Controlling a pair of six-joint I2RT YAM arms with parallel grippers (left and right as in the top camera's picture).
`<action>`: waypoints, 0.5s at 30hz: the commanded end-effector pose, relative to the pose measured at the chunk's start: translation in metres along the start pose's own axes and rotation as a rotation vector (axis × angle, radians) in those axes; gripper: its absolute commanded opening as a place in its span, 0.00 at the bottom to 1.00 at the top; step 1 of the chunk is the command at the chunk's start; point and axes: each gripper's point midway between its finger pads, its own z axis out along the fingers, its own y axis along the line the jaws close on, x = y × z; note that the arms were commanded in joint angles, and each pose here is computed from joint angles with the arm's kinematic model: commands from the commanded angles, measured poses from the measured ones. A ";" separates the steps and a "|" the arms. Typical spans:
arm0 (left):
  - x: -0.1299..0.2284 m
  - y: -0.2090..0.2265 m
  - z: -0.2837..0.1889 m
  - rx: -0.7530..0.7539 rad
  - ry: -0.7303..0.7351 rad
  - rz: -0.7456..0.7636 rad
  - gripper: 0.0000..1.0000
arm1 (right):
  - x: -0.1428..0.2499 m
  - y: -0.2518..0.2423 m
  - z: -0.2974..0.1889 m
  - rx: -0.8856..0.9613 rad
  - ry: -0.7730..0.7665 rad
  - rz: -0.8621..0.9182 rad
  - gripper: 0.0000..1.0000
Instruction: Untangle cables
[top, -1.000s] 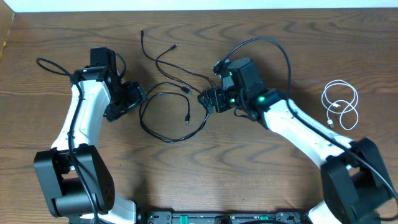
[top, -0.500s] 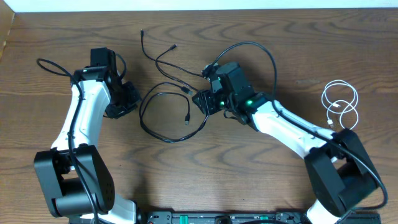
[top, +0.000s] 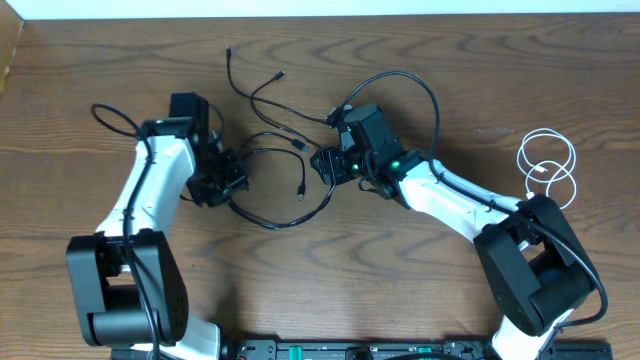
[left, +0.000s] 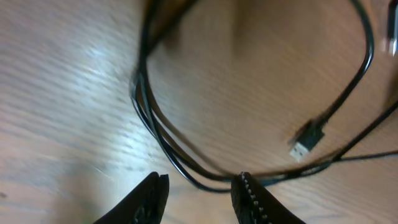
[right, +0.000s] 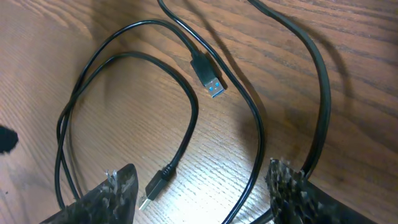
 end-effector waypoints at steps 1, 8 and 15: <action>0.020 -0.003 0.013 -0.010 0.063 -0.046 0.39 | 0.005 0.000 0.005 0.007 0.008 0.005 0.63; 0.048 -0.005 0.039 -0.043 0.106 -0.052 0.49 | 0.005 0.000 0.005 0.008 0.009 0.005 0.68; 0.054 -0.011 0.043 -0.050 0.109 -0.041 0.49 | 0.005 0.001 0.005 0.007 0.010 0.011 0.69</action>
